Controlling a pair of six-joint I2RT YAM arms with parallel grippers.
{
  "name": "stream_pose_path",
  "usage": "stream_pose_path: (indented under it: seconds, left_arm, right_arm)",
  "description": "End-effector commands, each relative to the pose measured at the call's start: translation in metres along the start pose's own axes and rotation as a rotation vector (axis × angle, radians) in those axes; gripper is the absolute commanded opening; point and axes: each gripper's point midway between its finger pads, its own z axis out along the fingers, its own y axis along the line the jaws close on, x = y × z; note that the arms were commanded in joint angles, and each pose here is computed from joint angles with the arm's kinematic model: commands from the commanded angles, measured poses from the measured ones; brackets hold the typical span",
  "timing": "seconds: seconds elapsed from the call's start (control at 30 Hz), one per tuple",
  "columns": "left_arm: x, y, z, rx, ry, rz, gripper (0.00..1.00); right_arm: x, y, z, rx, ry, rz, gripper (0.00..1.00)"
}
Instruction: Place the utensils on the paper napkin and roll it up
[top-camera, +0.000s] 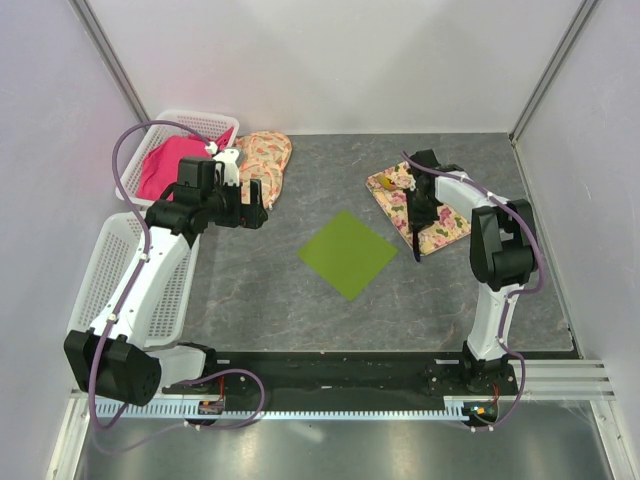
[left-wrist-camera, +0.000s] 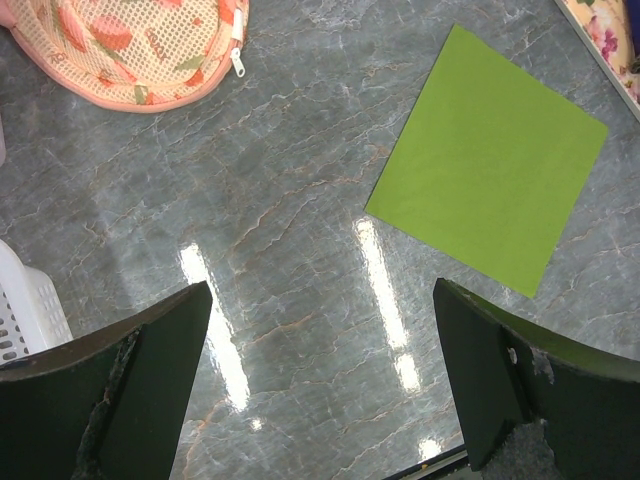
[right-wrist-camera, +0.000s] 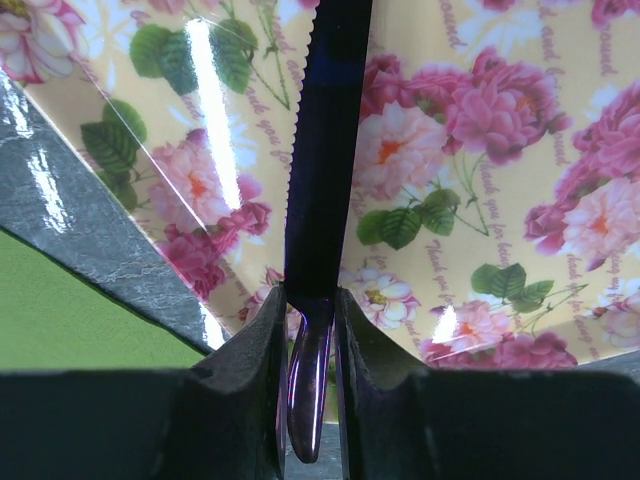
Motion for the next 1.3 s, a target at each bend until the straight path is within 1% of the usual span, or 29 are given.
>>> stream_pose_path:
  seconds: [0.0,0.17,0.27,0.37,0.53,0.8,0.9,1.07,1.27]
  left_arm:
    - [-0.014,-0.003,-0.001,0.014,-0.049,-0.006,1.00]
    - [-0.019,-0.002,-0.001,0.009,-0.057,0.003,1.00]
    - [-0.021,-0.001,0.002,0.004,-0.053,0.002,1.00]
    - [-0.026,0.002,0.004,-0.010,-0.053,0.005,1.00]
    - [-0.033,0.005,0.004,-0.032,-0.062,0.007,1.00]
    - [-0.022,0.004,0.014,-0.019,-0.022,-0.025,1.00]
    - [-0.020,0.004,0.015,-0.019,-0.016,-0.036,1.00]
    - [-0.021,0.005,0.016,-0.023,-0.024,-0.035,1.00]
    - [-0.016,0.005,0.020,-0.016,-0.013,-0.045,1.00]
  right_arm:
    - [-0.031,0.009,-0.038,-0.044,-0.108,0.037,0.00]
    - [-0.051,0.021,-0.057,-0.082,-0.173,0.071,0.00]
    - [-0.061,0.038,-0.065,-0.116,-0.215,0.083,0.00]
    - [-0.061,0.071,-0.067,-0.180,-0.221,0.075,0.00]
    - [-0.060,0.128,-0.072,-0.245,-0.227,0.012,0.00]
    - [-0.030,0.194,-0.063,-0.277,-0.173,-0.033,0.00]
    - [-0.020,0.206,-0.056,-0.261,-0.161,-0.054,0.00]
    - [-0.011,0.204,-0.042,-0.203,-0.146,-0.043,0.00]
    - [-0.003,0.204,-0.028,-0.184,-0.116,-0.031,0.00]
